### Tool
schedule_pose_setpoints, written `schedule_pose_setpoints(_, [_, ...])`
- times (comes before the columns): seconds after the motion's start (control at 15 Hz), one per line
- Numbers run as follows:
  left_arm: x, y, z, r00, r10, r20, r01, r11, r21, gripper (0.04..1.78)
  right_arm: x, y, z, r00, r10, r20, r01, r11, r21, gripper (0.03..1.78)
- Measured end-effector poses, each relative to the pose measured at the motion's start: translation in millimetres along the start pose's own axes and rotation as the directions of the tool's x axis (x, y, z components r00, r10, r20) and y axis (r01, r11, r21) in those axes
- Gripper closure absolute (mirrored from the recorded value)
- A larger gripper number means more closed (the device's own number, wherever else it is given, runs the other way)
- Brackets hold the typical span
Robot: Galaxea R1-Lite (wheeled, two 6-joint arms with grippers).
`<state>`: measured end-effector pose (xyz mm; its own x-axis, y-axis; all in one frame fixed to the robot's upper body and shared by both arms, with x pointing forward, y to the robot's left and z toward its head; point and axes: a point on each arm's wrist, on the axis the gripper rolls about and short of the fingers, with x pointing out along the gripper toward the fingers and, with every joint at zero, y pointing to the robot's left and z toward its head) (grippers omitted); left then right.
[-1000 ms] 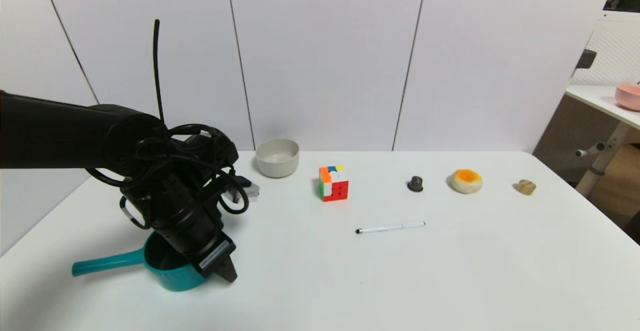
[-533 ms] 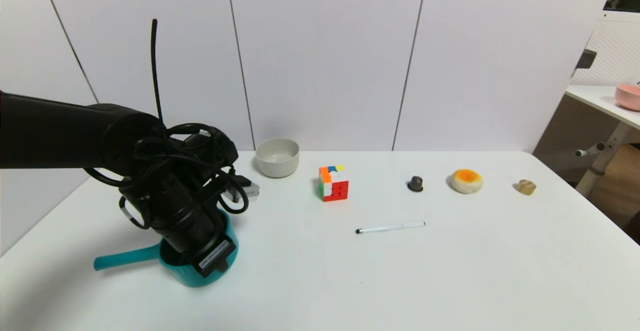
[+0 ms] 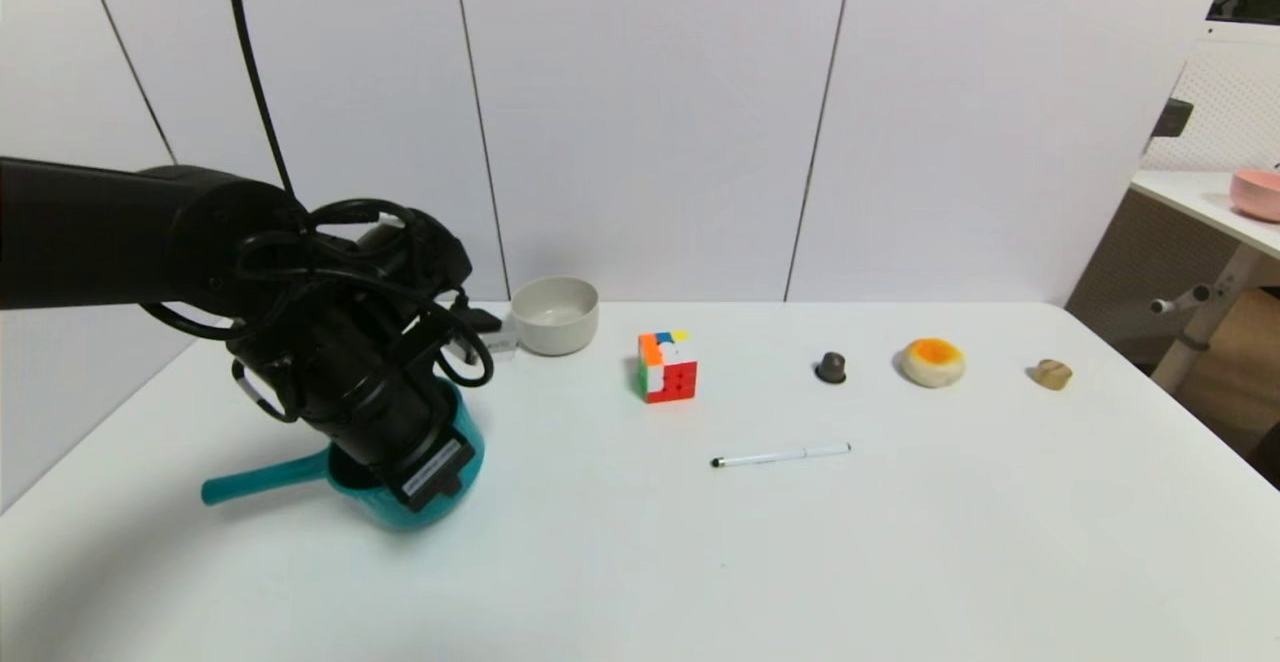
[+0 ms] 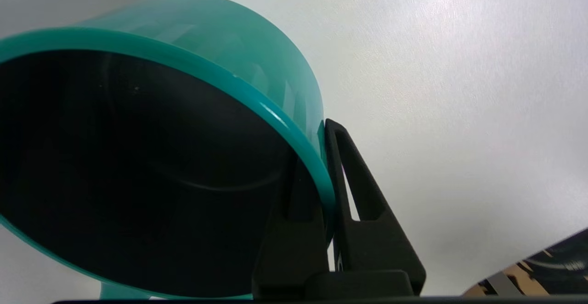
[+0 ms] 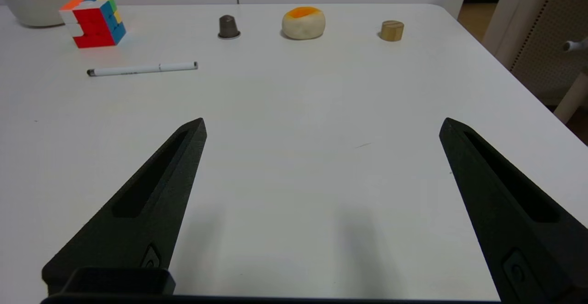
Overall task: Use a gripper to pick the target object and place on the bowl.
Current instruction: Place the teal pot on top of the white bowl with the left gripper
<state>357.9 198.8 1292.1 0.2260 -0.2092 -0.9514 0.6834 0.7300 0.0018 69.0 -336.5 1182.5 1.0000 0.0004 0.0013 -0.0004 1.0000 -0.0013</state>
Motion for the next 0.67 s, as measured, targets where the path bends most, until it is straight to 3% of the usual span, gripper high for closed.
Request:
schedule_pose_setpoints(0.33, [-30,13,36,0.973,0.183,0.139,-0.197,0.976,0.095,1.7,0,0.0,0,1.0,0.0,0.0,0.0,1.0,0.0,0.06])
schedule_pose_setpoints(0.67, [-27,40,85,0.933,0.25,0.26,-0.306,0.93,0.204,1.7,0,0.0,0,1.0,0.0,0.0,0.0,1.0,0.0,0.06])
